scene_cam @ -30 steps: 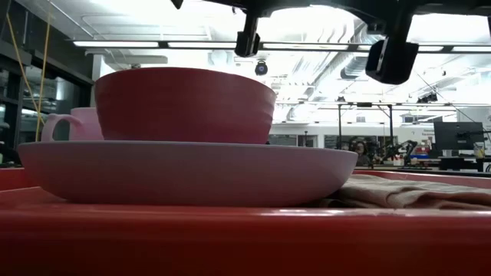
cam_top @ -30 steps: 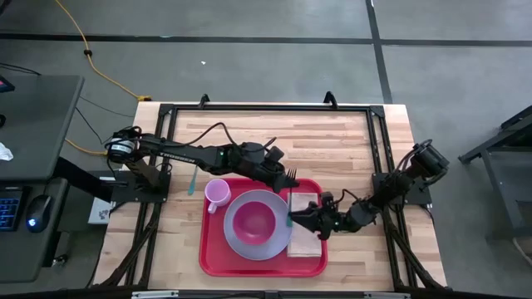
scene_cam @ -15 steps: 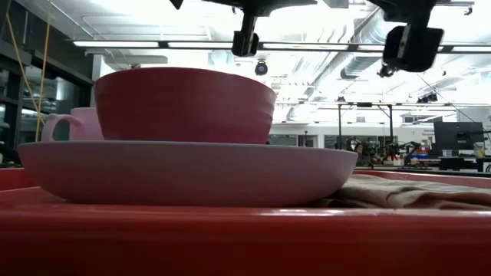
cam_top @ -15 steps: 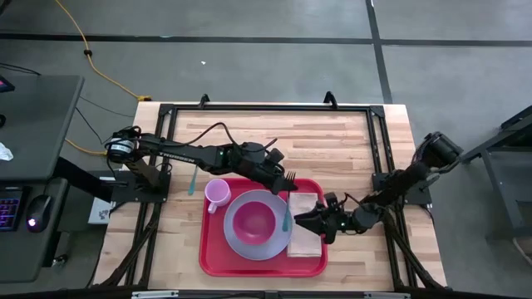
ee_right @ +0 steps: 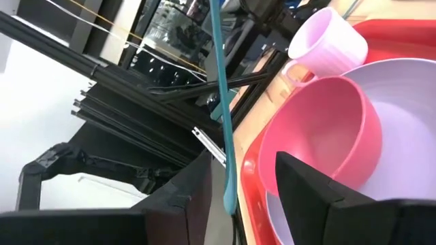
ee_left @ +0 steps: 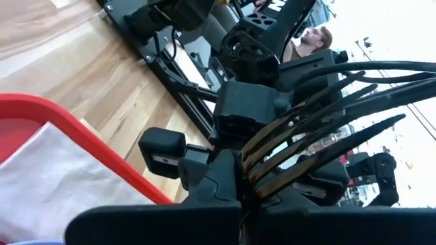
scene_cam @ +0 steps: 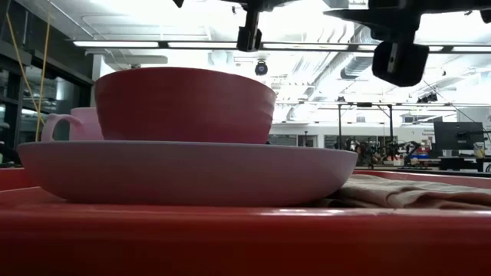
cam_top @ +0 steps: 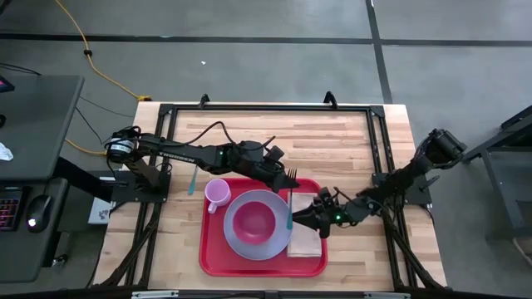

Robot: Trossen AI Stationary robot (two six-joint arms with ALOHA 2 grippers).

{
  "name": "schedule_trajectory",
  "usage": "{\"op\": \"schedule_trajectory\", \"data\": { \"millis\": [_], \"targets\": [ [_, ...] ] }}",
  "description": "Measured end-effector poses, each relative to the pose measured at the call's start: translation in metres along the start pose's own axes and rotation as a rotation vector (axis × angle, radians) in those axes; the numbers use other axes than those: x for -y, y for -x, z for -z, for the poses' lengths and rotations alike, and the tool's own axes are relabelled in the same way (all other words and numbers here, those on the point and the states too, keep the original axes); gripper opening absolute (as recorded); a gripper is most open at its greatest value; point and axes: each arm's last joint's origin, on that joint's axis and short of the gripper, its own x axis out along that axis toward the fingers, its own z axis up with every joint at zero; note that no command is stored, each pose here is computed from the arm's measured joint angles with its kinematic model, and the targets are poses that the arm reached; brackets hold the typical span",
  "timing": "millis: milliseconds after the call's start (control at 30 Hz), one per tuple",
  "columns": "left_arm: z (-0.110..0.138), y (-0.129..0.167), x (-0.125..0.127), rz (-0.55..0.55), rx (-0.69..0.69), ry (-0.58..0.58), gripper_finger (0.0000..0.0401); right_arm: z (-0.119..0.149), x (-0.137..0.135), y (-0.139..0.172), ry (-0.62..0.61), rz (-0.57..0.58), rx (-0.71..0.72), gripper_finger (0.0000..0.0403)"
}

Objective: Set up tray
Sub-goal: Put the blue fork on the brown napkin

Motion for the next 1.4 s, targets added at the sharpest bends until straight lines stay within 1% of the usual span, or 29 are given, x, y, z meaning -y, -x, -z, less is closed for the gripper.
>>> {"op": "schedule_trajectory", "data": {
  "millis": [333, 433, 567, 900, 1400],
  "targets": [
    [-0.001, 0.000, -0.001, -0.018, 0.026, -0.004, 0.0021, -0.007, 0.003, -0.004, -0.003, -0.012, -0.010, 0.0139],
    [-0.001, 0.000, -0.001, -0.022, 0.033, -0.003, 0.0021, -0.010, 0.003, -0.005, -0.007, -0.021, -0.010, 0.0132],
    [-0.001, 0.000, -0.001, -0.023, 0.036, -0.003, 0.0021, -0.011, 0.004, -0.006, -0.007, -0.024, -0.020, 0.0105],
    [-0.001, 0.000, -0.001, -0.028, 0.045, -0.004, 0.0020, -0.013, 0.003, -0.006, 0.012, -0.035, -0.002, 0.0008],
    [-0.001, 0.000, -0.003, -0.046, 0.040, -0.016, 0.0020, -0.013, 0.004, -0.006, -0.039, -0.001, 0.046, 0.0001]
  ]
}}
